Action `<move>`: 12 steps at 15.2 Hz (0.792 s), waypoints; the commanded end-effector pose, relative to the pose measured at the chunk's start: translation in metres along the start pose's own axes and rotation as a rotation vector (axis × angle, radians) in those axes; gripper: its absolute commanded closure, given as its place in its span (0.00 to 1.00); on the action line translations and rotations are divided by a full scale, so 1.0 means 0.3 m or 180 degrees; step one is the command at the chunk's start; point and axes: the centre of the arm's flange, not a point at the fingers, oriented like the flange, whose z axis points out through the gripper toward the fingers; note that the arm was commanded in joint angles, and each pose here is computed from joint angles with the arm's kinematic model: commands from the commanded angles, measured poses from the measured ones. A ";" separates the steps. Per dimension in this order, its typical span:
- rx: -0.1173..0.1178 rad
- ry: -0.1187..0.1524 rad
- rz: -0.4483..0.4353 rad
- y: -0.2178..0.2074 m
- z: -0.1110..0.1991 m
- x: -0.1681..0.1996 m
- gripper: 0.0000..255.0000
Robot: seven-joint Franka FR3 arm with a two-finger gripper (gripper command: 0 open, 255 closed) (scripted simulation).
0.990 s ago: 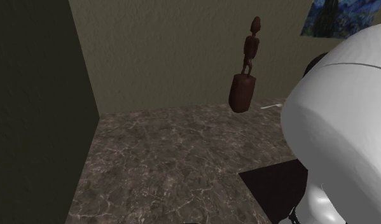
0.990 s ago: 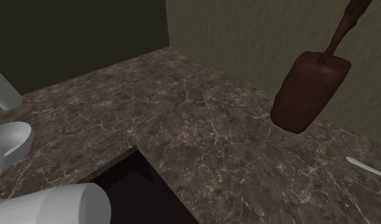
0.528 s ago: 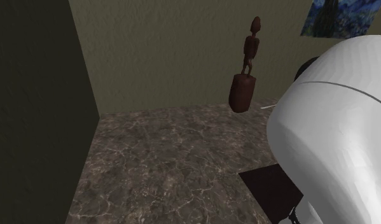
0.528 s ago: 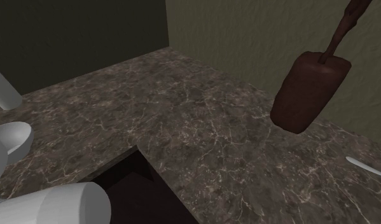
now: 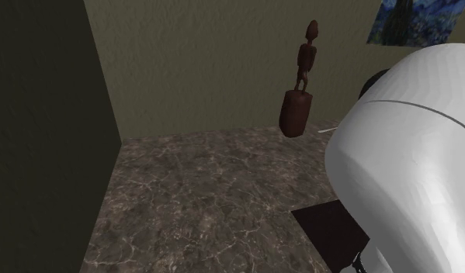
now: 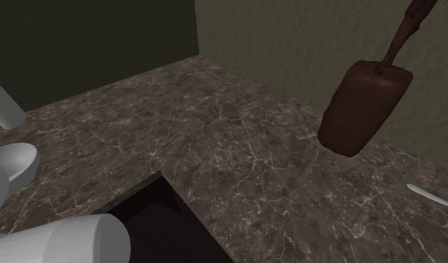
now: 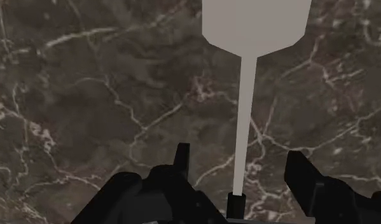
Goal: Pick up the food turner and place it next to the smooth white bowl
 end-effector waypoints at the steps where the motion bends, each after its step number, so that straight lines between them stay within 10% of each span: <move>1: 0.0000 0.0000 0.0000 0.000 0.000 0.000 0.00; 12: 0.0000 0.0000 0.0000 0.000 -0.167 0.000 0.00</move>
